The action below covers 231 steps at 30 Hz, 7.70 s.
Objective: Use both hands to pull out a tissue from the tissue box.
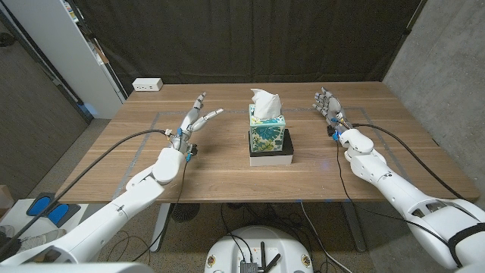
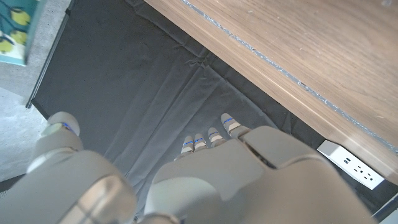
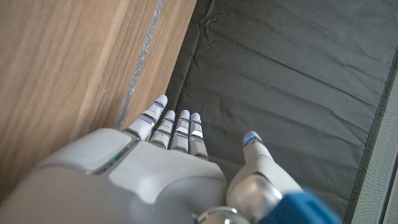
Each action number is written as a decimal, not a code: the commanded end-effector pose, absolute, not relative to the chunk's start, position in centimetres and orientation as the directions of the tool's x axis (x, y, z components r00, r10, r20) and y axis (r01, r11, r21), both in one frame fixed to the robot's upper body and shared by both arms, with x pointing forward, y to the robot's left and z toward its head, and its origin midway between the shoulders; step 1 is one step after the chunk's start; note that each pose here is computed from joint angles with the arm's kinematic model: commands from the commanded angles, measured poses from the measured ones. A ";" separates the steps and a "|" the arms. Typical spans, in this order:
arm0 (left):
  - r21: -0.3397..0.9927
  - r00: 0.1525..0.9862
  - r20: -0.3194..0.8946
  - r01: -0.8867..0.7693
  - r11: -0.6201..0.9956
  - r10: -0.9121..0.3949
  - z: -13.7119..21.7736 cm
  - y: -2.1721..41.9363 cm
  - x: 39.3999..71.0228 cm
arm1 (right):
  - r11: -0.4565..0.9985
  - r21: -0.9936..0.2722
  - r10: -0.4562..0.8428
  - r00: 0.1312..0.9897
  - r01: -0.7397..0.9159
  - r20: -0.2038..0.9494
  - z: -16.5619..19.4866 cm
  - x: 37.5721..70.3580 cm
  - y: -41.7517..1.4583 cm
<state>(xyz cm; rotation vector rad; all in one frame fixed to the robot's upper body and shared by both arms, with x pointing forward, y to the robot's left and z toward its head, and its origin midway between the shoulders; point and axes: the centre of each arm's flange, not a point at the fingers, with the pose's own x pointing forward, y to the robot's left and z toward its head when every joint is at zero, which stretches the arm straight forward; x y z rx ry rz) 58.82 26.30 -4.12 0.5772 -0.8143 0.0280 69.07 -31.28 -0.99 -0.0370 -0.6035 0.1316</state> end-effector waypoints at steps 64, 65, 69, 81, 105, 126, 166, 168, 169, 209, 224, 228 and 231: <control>0.523 0.685 0.678 -0.196 0.829 -0.265 -10.3 26.2 51.2 | 0.987 -0.131 0.152 0.780 -0.091 0.606 -0.3 64.9 -27.4; 0.527 0.685 0.677 -0.196 0.827 -0.269 -10.3 26.2 51.2 | 0.987 -0.131 0.154 0.780 -0.093 0.607 -0.3 64.9 -27.4; 0.540 0.685 0.671 -0.189 0.820 -0.284 -10.0 25.9 51.5 | 0.985 -0.138 0.163 0.776 -0.099 0.609 -0.3 64.7 -27.2; 0.590 0.670 0.652 -0.154 0.793 -0.355 -8.8 24.5 52.3 | 0.982 -0.156 0.183 0.765 -0.109 0.617 -0.4 64.2 -27.0; 0.639 0.630 0.631 -0.090 0.764 -0.453 -6.9 22.5 53.9 | 0.971 -0.212 0.224 0.735 -0.111 0.640 0.0 62.5 -26.1; 0.691 0.622 0.582 -0.037 0.722 -0.525 -6.0 21.1 55.7 | 0.955 -0.267 0.278 0.703 -0.129 0.654 0.9 61.5 -24.7; 0.747 0.539 0.501 0.126 0.653 -0.677 -4.0 16.5 57.3 | 0.965 -0.242 0.238 0.712 -0.099 0.661 0.4 60.7 -26.4; 0.735 0.538 0.503 0.145 0.663 -0.676 -3.9 16.4 57.4 | 0.966 -0.241 0.236 0.712 -0.097 0.661 0.3 60.6 -26.5; 0.730 0.538 0.505 0.151 0.666 -0.675 -4.0 16.3 57.4 | 0.966 -0.242 0.236 0.712 -0.096 0.661 0.3 60.6 -26.6; 0.597 0.576 0.568 0.205 0.776 -0.588 -3.6 16.2 56.6 | 0.966 -0.240 0.232 0.718 -0.093 0.656 0.2 60.8 -27.6; 0.639 0.561 0.563 0.170 0.750 -0.607 -0.8 16.6 55.2 | 0.969 -0.225 0.225 0.726 -0.099 0.650 -0.1 61.2 -28.3; 0.643 0.555 0.557 0.183 0.744 -0.618 -0.1 16.6 54.8 | 0.971 -0.214 0.221 0.731 -0.104 0.646 -0.2 61.5 -28.5; 0.639 0.553 0.556 0.193 0.745 -0.620 0.3 16.8 54.7 | 0.973 -0.201 0.220 0.732 -0.116 0.645 -0.2 61.7 -28.7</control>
